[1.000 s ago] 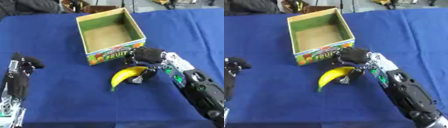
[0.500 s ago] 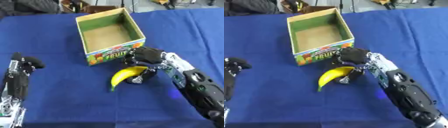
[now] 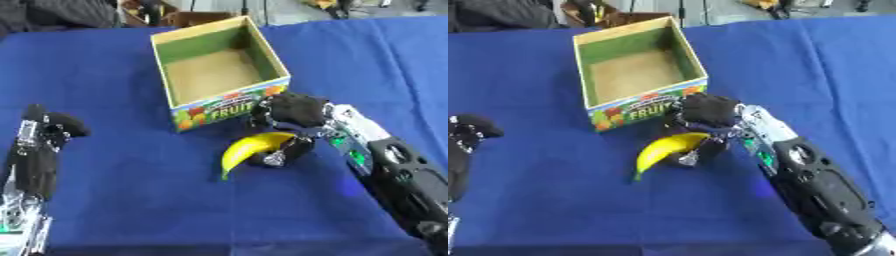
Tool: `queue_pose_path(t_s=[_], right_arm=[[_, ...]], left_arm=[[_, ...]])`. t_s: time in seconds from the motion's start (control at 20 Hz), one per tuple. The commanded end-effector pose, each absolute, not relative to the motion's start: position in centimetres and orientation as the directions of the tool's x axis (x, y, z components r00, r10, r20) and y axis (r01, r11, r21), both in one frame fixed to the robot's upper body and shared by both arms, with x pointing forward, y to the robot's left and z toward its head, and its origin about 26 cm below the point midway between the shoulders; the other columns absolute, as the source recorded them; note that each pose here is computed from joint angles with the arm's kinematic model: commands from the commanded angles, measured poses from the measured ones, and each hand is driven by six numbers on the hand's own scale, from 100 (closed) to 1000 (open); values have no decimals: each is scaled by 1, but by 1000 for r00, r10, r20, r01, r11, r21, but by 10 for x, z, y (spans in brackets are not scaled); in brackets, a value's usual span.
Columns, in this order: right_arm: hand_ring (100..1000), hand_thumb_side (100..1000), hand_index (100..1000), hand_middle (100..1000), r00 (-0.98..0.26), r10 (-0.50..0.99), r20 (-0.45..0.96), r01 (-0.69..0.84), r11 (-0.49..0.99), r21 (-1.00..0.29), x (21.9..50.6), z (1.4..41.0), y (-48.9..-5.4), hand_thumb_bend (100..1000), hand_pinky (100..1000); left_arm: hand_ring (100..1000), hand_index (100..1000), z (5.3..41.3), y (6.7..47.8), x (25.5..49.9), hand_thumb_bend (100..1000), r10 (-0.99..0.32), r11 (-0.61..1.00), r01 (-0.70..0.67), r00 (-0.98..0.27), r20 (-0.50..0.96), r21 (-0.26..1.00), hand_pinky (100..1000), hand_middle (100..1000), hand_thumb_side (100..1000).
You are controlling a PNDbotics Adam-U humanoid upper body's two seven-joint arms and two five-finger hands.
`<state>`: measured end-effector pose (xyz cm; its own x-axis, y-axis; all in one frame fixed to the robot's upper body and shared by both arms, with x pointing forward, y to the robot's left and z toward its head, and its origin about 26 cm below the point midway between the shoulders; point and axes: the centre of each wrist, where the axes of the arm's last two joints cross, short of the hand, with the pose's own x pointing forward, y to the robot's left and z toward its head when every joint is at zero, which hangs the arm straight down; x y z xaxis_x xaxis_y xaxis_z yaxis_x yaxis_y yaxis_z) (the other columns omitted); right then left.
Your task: Pick up objects on the table and place them in the box.
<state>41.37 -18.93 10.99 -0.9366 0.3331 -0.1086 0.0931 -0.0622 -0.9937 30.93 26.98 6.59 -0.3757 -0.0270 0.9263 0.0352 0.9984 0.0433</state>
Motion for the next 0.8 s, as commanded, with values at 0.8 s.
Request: queue_pose_path(t_s=[0.8], right_arm=[[407, 320, 460, 398, -917, 347, -195, 199, -26, -980, 409, 162, -204, 347, 106]], left_arm=[[550, 542, 72, 271, 309, 201, -30, 998, 39, -396, 918, 50, 641, 516, 945]])
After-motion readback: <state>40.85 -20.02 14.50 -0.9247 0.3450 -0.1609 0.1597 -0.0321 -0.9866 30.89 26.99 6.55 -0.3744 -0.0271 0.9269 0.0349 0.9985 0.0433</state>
